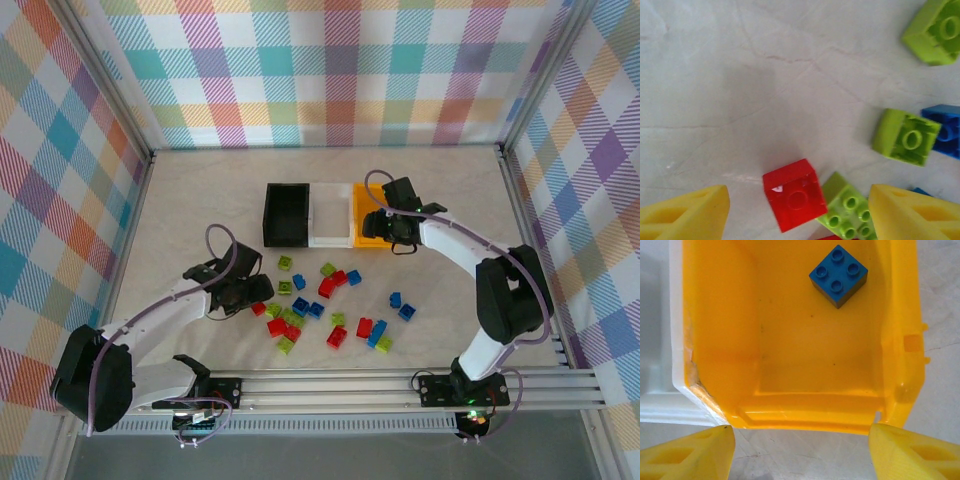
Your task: Sort the legos into containers by color
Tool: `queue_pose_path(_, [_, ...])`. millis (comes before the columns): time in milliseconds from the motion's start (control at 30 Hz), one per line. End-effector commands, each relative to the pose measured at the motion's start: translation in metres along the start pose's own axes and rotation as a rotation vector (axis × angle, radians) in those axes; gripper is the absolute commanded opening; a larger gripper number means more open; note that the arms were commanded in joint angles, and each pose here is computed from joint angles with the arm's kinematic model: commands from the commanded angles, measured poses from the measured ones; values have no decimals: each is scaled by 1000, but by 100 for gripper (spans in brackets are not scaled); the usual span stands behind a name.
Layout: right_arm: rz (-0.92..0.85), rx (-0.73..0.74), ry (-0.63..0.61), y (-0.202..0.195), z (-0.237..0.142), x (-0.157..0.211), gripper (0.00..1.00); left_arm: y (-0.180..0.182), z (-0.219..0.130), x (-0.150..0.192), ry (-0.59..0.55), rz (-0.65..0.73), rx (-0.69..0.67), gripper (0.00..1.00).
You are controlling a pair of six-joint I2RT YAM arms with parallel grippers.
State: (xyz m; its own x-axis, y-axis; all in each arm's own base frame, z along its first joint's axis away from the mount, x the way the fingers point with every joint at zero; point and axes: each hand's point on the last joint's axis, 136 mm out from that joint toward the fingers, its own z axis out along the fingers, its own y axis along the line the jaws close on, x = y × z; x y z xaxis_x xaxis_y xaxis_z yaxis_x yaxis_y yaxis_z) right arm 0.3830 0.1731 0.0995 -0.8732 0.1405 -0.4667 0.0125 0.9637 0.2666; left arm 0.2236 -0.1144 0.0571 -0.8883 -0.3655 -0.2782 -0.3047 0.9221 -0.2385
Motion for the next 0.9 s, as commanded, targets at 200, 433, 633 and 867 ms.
queue_pose_path(200, [4,-67,-67,13,-15,-10,71,-4,20,8,40,-19,1,67])
queue_pose_path(433, [3,-59,-83,10,-19,-10,71,2,31,17,95,-14,-40,66])
queue_pose_path(633, [4,-58,-90,9,-19,-11,71,15,35,31,147,13,-88,59])
queue_pose_path(867, [5,-48,-88,7,-17,-10,71,22,36,38,158,6,-97,41])
